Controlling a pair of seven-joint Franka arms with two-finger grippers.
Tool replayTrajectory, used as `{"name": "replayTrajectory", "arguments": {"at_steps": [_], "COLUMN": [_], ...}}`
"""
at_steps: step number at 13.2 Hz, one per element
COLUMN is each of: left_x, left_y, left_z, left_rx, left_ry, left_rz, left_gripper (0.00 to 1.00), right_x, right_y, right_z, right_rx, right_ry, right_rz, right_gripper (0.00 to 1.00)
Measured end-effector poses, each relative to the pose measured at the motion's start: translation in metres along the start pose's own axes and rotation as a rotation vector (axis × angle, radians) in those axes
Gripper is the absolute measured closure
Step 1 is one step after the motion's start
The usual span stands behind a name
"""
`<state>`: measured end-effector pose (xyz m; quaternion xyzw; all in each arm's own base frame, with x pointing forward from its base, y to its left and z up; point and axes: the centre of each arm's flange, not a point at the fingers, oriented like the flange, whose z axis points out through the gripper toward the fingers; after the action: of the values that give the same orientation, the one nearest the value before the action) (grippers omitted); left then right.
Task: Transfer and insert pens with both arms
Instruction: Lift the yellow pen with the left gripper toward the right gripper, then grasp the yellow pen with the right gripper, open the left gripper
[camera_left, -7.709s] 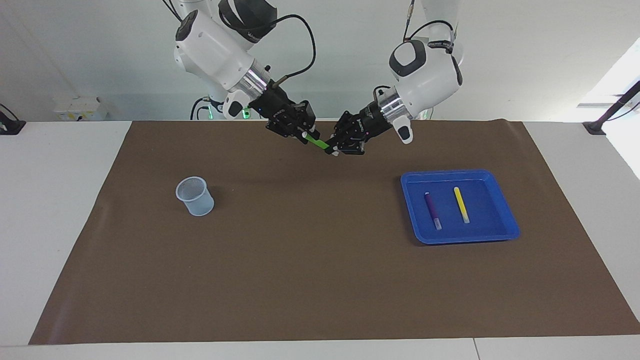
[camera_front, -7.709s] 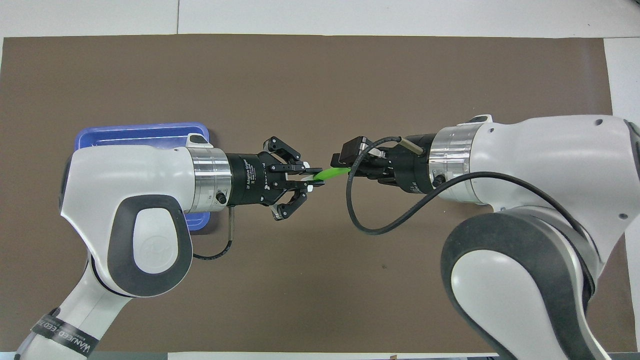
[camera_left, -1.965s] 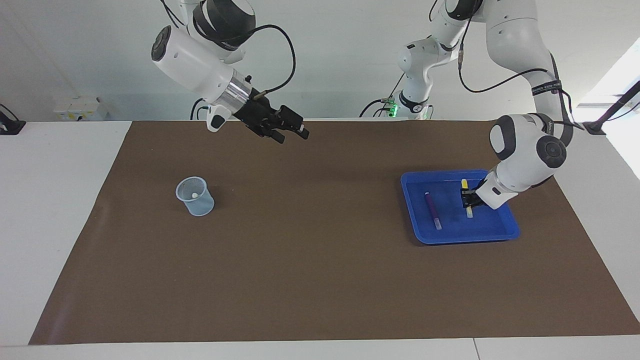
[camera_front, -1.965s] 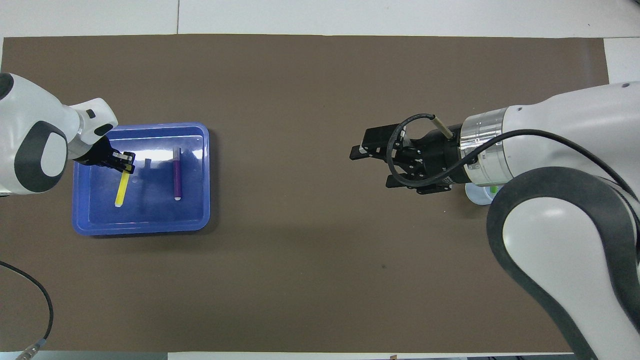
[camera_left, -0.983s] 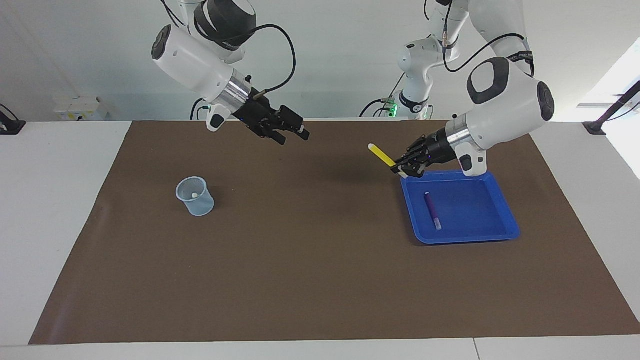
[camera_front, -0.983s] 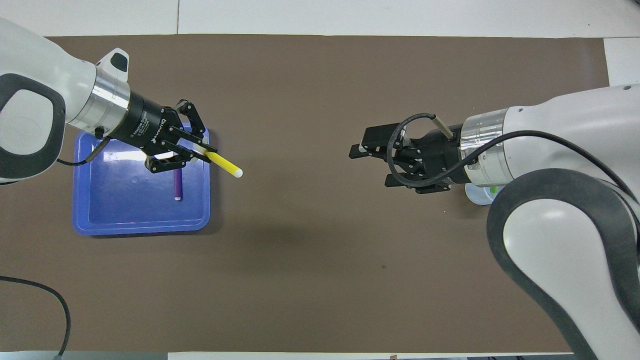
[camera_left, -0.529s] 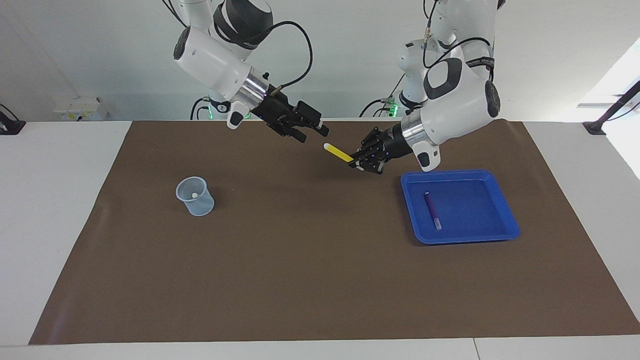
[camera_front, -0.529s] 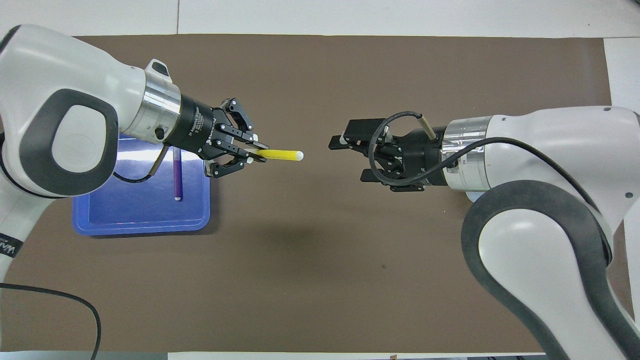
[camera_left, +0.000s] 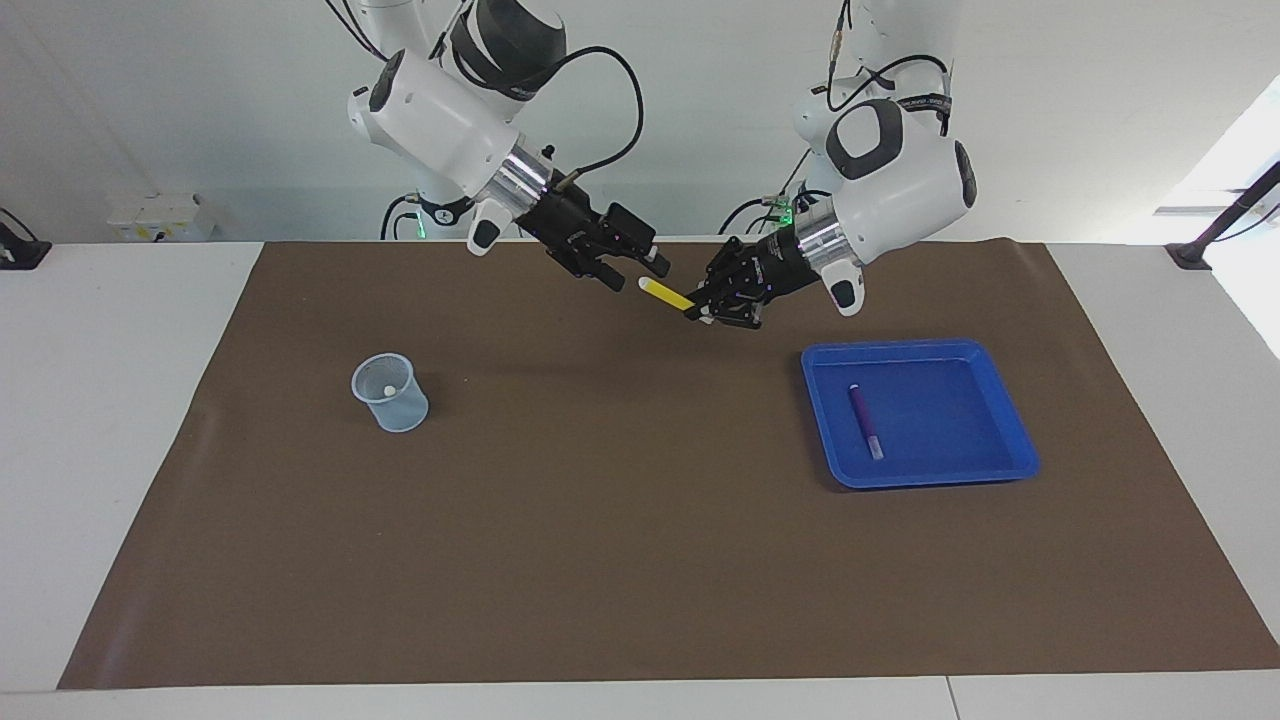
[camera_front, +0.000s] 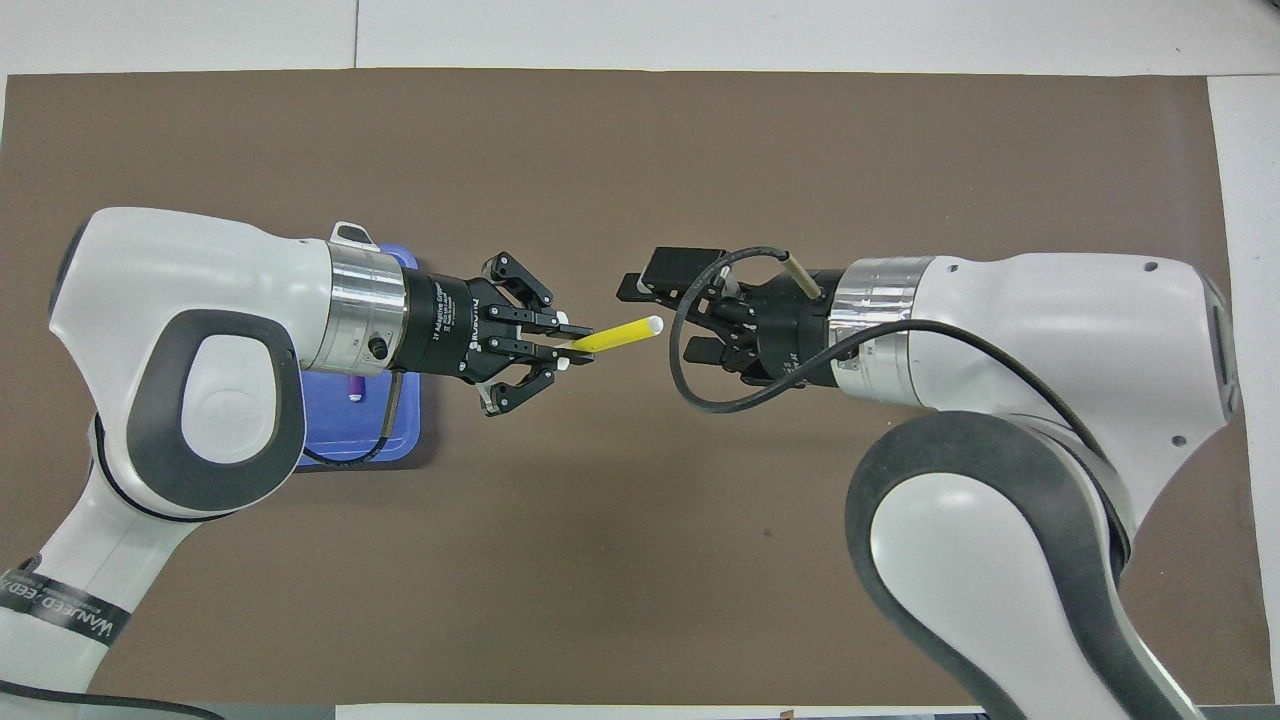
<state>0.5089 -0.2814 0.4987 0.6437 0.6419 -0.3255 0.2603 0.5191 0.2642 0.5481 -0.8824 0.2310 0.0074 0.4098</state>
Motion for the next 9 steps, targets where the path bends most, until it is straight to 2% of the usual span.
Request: {"name": "replayTrajectory", "arguments": {"at_steps": [2, 3, 4, 7, 8, 9], "left_x": [-0.001, 0.000, 0.001, -0.001, -0.001, -0.001], "left_y": [-0.001, -0.001, -0.002, -0.010, -0.011, -0.012], "left_z": [-0.001, -0.001, 0.002, 0.011, 0.011, 0.011], "left_rx": [-0.015, -0.030, -0.040, -0.055, -0.059, -0.061], "left_ry": [-0.008, -0.011, -0.012, -0.013, -0.012, -0.012], "left_rz": [-0.018, -0.030, -0.037, -0.047, -0.050, -0.051], "left_gripper": [0.83, 0.83, 0.83, 0.83, 0.83, 0.83], "right_x": [0.000, 0.000, 0.000, -0.004, -0.005, -0.006], "right_y": [0.000, 0.000, 0.000, -0.001, -0.001, -0.002], "right_z": [0.001, 0.001, 0.001, 0.003, 0.004, 0.005], "right_rx": [0.000, 0.000, -0.001, -0.002, -0.003, -0.003], "right_ry": [0.001, 0.001, 0.000, -0.005, -0.007, -0.008], "right_rz": [-0.001, -0.002, -0.002, -0.007, -0.009, -0.010], "right_gripper": [0.08, 0.18, 0.23, 0.28, 0.37, 0.41]}}
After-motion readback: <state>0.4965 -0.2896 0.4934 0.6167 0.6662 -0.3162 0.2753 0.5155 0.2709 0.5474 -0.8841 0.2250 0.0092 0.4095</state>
